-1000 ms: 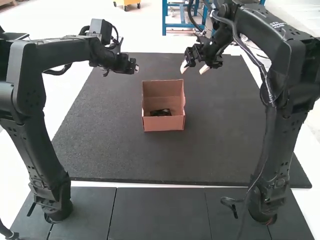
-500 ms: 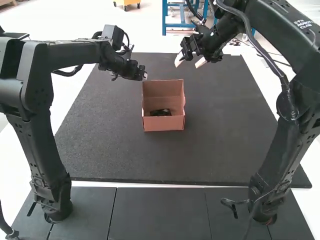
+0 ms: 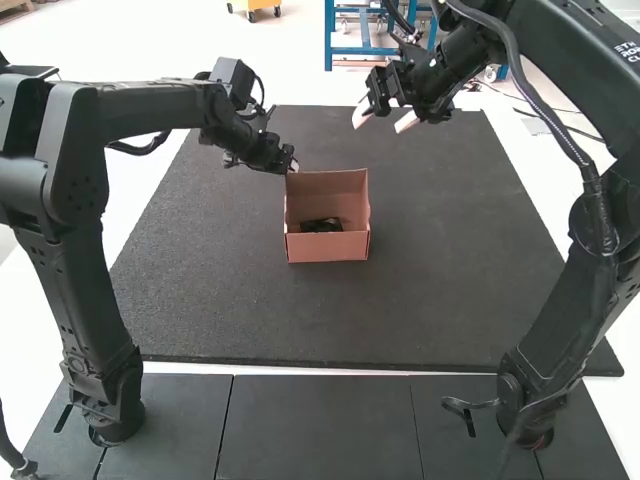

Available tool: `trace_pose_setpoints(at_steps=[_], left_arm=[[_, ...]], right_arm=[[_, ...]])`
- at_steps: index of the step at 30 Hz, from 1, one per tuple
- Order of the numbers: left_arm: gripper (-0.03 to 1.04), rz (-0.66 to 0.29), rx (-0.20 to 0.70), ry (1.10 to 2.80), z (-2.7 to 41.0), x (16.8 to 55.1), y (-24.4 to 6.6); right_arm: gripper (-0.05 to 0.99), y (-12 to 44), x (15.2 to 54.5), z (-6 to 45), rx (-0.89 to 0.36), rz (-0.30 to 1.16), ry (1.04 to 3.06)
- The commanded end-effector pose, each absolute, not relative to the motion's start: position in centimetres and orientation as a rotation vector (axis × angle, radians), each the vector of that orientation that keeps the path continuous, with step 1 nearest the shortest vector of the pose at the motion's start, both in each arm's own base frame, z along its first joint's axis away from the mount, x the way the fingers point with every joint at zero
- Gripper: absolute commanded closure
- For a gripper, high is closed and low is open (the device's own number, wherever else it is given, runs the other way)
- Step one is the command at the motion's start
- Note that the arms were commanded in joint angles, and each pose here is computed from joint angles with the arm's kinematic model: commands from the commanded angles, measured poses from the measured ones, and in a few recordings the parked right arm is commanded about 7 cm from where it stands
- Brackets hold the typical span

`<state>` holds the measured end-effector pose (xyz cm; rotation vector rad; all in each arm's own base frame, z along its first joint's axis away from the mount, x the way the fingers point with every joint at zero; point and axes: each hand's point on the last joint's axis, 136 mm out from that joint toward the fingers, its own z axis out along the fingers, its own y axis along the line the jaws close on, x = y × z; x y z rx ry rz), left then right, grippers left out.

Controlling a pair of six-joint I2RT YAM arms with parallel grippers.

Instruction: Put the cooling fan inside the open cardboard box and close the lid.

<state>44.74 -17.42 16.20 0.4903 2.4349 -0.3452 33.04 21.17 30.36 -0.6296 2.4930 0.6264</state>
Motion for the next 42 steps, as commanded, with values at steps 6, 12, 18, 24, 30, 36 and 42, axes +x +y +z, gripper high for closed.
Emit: trace_pose_setpoints(at_steps=[6, 12, 18, 24, 30, 36, 42], left_arm=[[0.05, -0.388, 0.56, 2.534, 11.8, 42.7, -18.0], [0.05, -0.393, 0.583, 2.537, 10.5, 42.1, -18.8], [0.05, -0.399, 0.585, 2.546, 9.2, 42.1, -19.1], [0.05, -0.404, 0.605, 2.549, 8.3, 42.0, -19.8], [0.05, -0.399, 0.611, 2.566, 7.0, 41.7, -19.8], [0.05, -0.402, 0.614, 2.569, 6.8, 41.6, -20.0], [0.05, -0.413, 0.585, 2.474, 10.7, 43.1, -20.1]], right_arm=[[0.03, 21.3, 32.9, 31.1, -0.596, 0.645, 2.476], [0.03, 21.3, 33.0, 30.7, -0.587, 0.65, 2.484], [0.03, 21.3, 33.1, 30.5, -0.583, 0.649, 2.486], [0.03, 21.6, 33.8, 30.8, -0.556, 0.656, 2.464], [0.03, 21.7, 33.9, 31.0, -0.551, 0.659, 2.458], [0.03, 21.7, 33.9, 31.0, -0.551, 0.66, 2.455], [0.03, 21.3, 34.5, 29.6, -0.535, 0.612, 2.474]])
